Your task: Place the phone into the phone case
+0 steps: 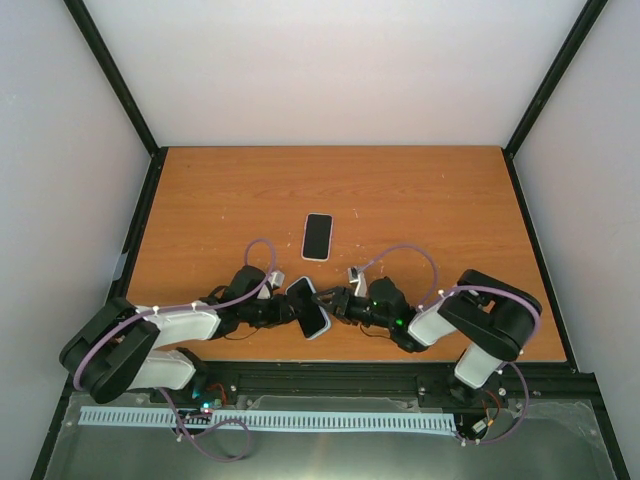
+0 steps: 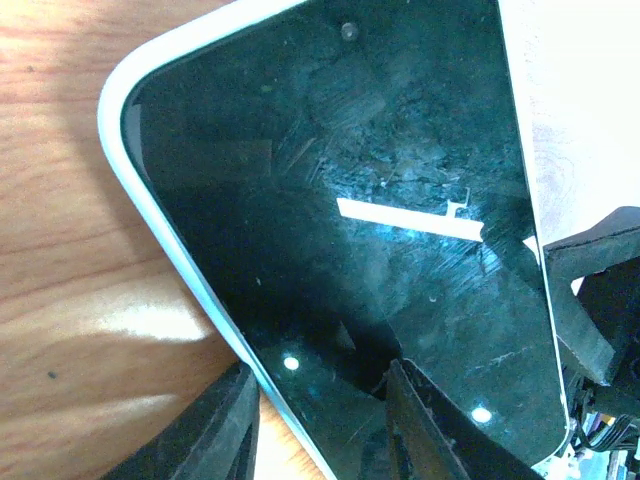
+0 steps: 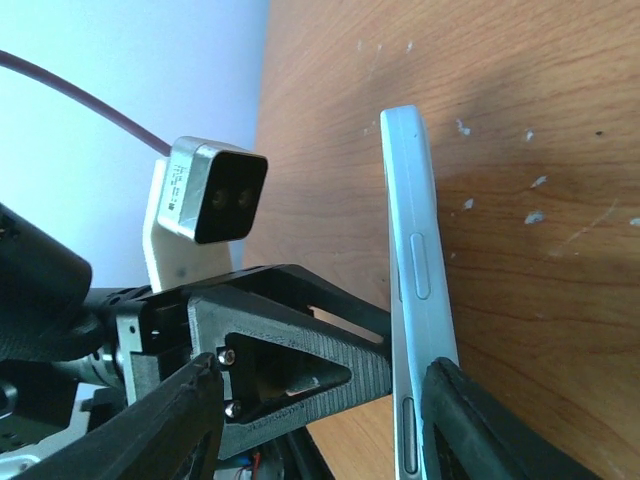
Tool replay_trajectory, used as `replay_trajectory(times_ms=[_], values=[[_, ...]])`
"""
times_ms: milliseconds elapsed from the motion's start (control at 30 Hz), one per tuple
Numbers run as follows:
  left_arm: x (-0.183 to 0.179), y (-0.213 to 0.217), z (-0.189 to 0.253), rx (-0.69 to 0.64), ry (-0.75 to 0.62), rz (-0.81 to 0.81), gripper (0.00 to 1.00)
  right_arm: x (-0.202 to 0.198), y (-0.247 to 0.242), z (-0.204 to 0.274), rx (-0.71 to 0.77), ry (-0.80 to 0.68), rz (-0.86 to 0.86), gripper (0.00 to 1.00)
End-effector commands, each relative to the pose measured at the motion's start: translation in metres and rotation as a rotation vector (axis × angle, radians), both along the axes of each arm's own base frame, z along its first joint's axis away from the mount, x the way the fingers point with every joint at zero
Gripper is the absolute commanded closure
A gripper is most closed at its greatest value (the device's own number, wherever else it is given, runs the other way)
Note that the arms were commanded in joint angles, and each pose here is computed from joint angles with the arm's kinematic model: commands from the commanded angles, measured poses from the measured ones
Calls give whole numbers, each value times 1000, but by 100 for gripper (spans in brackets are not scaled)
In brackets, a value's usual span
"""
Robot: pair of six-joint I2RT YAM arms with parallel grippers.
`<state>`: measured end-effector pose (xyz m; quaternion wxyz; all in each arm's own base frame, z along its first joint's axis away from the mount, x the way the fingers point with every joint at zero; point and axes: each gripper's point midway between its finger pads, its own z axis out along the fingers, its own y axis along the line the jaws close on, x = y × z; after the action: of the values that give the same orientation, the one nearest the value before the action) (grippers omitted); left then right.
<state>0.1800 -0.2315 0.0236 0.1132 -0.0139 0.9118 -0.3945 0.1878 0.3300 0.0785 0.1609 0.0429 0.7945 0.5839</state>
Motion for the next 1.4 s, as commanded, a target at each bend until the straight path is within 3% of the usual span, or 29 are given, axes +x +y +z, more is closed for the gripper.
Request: replay_trajectory(times_ms=[0,233,900,1367], values=[[-8,1,-12,51,12,-38,66,-46,12,-24,-145,69,225,47],[-8,-2,-5,21,3,-35,68,-51,17,-5,-62,77,252,48],[-14,-4,16,-82,-53,-42,49,-59,20,-9,-88,95,317,47],[-13,0,10,-40,-24,-17,64,-33,-13,-55,-409,77,146,50]])
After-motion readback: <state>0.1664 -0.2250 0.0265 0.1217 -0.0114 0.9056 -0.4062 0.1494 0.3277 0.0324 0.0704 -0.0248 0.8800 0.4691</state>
